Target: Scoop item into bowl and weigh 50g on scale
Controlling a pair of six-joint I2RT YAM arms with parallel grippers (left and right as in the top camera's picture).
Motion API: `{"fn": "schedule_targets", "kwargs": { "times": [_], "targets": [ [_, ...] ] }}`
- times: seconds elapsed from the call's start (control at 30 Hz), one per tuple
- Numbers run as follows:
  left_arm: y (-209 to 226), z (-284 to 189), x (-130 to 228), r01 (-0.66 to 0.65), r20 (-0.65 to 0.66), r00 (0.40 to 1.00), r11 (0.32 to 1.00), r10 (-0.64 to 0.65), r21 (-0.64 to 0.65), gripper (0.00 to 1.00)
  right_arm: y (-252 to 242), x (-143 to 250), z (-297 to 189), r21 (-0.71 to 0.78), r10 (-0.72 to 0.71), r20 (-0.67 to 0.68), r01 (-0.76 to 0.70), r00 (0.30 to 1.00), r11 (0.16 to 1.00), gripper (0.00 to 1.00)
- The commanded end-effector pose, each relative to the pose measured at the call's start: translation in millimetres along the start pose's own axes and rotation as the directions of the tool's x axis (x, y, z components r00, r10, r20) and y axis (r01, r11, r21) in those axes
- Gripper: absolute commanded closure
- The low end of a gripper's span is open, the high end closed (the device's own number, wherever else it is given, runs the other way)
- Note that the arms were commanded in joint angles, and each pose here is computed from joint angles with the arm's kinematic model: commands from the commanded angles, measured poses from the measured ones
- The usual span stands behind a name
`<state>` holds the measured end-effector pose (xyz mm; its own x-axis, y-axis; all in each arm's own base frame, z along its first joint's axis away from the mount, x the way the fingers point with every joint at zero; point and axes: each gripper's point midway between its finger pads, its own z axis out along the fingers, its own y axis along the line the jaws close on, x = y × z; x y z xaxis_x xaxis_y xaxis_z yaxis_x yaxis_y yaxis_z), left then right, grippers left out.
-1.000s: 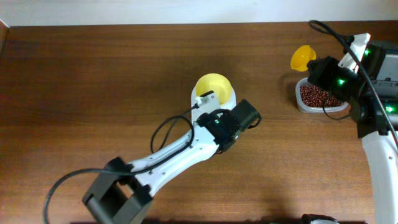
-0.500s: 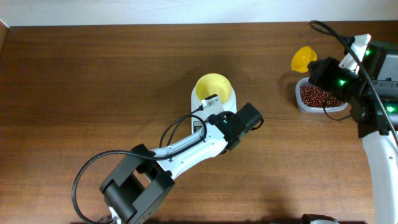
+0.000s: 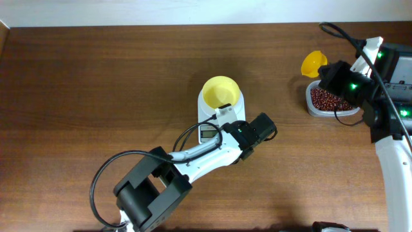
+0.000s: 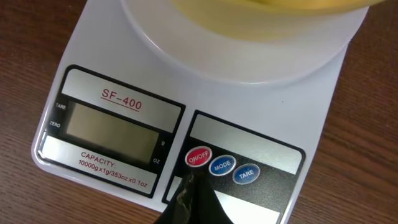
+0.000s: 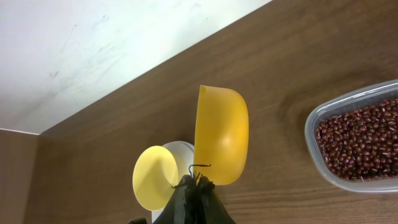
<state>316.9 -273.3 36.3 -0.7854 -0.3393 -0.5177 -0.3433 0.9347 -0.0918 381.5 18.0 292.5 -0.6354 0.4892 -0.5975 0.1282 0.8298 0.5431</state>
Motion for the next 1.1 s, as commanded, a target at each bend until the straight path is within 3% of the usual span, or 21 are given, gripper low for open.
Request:
{"fn": "schedule_targets", "kwargs": {
  "times": [0.0, 1.07],
  "targets": [
    [2.1, 4.6, 3.4, -0.002, 0.004, 1.000, 1.000, 0.002, -0.012, 1.00, 3.6, -9.0, -8.4, -0.003, -0.019, 0.034, 0.019, 0.999, 1.000, 0.96],
    [2.4, 21.7, -3.0, 0.069, 0.087, 0.994, 0.997, -0.065, -0.036, 1.00, -5.1, -3.3, -8.2, 0.039, -0.008, 0.015, 0.008, 1.000, 0.999, 0.96]
  ]
}}
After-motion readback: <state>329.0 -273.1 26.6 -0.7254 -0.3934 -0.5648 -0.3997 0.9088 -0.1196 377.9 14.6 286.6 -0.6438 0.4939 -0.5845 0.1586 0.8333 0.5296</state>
